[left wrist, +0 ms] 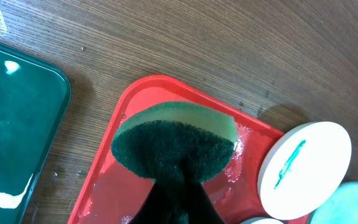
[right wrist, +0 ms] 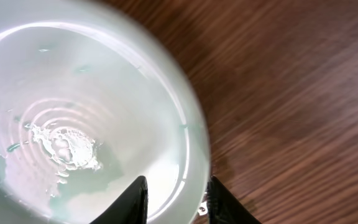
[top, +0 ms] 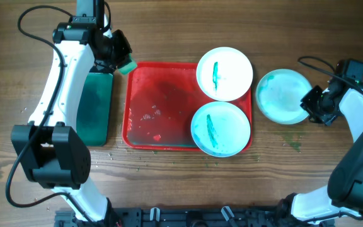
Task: Clean dirty plates on tray and stack at the side
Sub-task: 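Grasp the lower-right plate rim with the right gripper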
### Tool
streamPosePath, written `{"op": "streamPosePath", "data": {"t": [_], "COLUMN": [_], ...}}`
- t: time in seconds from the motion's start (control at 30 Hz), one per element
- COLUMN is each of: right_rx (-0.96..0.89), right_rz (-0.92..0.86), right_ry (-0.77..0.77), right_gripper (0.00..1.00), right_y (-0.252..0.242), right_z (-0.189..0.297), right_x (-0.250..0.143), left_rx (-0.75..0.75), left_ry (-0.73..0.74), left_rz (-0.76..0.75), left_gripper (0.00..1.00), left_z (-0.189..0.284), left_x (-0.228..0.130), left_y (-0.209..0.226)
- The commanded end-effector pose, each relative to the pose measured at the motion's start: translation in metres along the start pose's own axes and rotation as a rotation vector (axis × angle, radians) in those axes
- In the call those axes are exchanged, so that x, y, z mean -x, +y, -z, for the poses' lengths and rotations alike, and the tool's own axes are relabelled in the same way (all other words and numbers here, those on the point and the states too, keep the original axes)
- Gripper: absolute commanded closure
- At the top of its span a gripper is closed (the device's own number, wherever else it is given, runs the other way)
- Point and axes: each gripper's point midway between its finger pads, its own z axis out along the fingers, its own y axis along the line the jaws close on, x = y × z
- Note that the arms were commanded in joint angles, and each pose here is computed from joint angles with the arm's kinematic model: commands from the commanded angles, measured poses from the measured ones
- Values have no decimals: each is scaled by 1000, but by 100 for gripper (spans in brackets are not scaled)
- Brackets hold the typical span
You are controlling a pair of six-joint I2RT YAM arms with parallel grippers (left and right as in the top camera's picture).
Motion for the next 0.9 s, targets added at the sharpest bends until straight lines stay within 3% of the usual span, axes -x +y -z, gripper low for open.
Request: {"op": "streamPosePath", "data": {"t": [0.0,0.17,0.27,0.6,0.87], "right_rx": [204,279,204,128,159], "right_rz": [166,390,576,671,699], "right_ry": [55,14,129,229,250], "right_gripper": [70,62,62,66,70], "right_y": [44,98,112,90,86], "right_z": [19,52,33,-1,-10], "right_x": [-11,-41,-103,-149,-160], "left_rx": [-6,-6,-8,-8,-11], "left_ry": [-10,-13,-17,-17,-21], "left_rz": [11,0,-7,-7,-8], "left_gripper": [96,96,96,96,96], "left_z": [1,0,-1,-1,-1], "left_x": [3,1,1,1,2], "left_y": [-4,-7,-10,-10,-11]}}
